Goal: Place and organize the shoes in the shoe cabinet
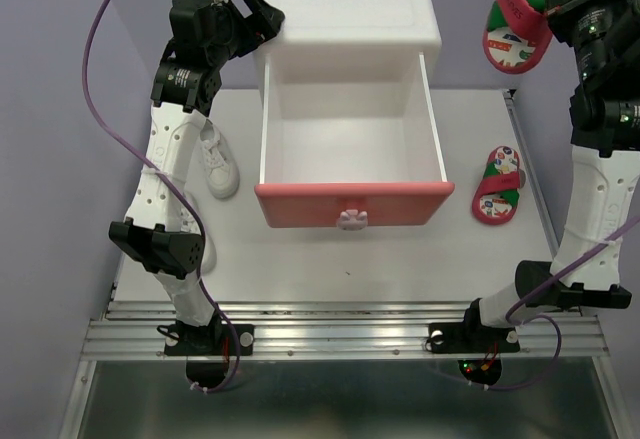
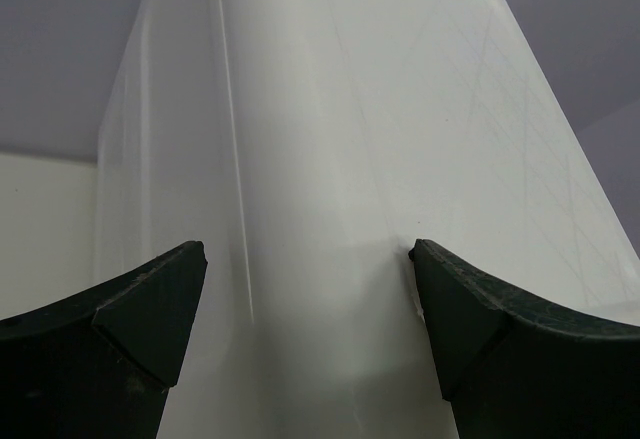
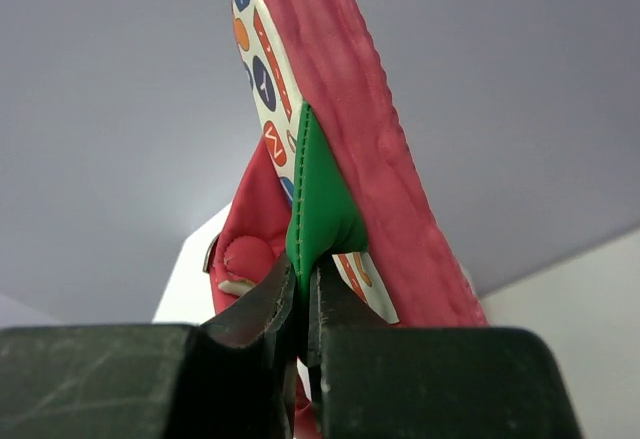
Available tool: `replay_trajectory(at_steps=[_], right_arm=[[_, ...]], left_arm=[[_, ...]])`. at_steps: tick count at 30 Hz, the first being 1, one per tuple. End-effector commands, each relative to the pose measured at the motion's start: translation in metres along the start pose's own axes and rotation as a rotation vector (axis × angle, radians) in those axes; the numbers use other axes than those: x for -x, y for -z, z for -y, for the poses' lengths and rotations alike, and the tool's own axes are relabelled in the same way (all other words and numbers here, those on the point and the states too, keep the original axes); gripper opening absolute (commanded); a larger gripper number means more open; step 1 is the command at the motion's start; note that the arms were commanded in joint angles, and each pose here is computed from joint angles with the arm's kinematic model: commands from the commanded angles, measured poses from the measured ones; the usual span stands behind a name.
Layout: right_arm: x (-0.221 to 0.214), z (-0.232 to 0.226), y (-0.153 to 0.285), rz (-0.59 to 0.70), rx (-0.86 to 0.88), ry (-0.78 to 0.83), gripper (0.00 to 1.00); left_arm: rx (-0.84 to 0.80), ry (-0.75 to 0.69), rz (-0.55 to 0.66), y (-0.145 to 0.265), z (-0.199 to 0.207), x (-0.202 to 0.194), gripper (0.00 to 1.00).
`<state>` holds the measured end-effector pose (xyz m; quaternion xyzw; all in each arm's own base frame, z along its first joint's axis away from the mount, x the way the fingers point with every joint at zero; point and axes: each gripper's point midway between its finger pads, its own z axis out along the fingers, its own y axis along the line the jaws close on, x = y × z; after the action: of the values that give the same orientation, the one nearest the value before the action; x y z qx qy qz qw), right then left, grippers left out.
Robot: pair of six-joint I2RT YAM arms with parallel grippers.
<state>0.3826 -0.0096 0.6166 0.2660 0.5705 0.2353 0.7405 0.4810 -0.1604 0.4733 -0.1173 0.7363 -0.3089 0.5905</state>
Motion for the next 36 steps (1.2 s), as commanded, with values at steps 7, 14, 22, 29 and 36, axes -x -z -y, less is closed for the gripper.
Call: replay_trajectory(at_steps=[7, 14, 22, 29, 36], right_arm=[[0.026, -0.121, 0.042, -0.084, 0.530, -0.245, 0.01], [0.019, -0.157, 0.067, -0.239, 0.735, -0.354, 0.01], [0.001, -0.157, 0.079, -0.309, 0.733, -0.327, 0.01], [-0.052, -0.188, 0.094, -0.442, 0.773, -0.343, 0.01], [-0.095, -0.210, 0.115, -0.517, 0.761, -0.372, 0.01]], left_arm=[[0.266, -0.055, -0.292, 0.005, -0.081, -0.081, 0.94], [0.251, -0.041, -0.289, 0.003, -0.077, -0.081, 0.94], [0.261, -0.030, -0.272, 0.003, -0.078, -0.078, 0.94], [0.268, -0.027, -0.250, 0.003, -0.077, -0.073, 0.94], [0.280, -0.010, -0.245, 0.001, -0.079, -0.074, 0.94]])
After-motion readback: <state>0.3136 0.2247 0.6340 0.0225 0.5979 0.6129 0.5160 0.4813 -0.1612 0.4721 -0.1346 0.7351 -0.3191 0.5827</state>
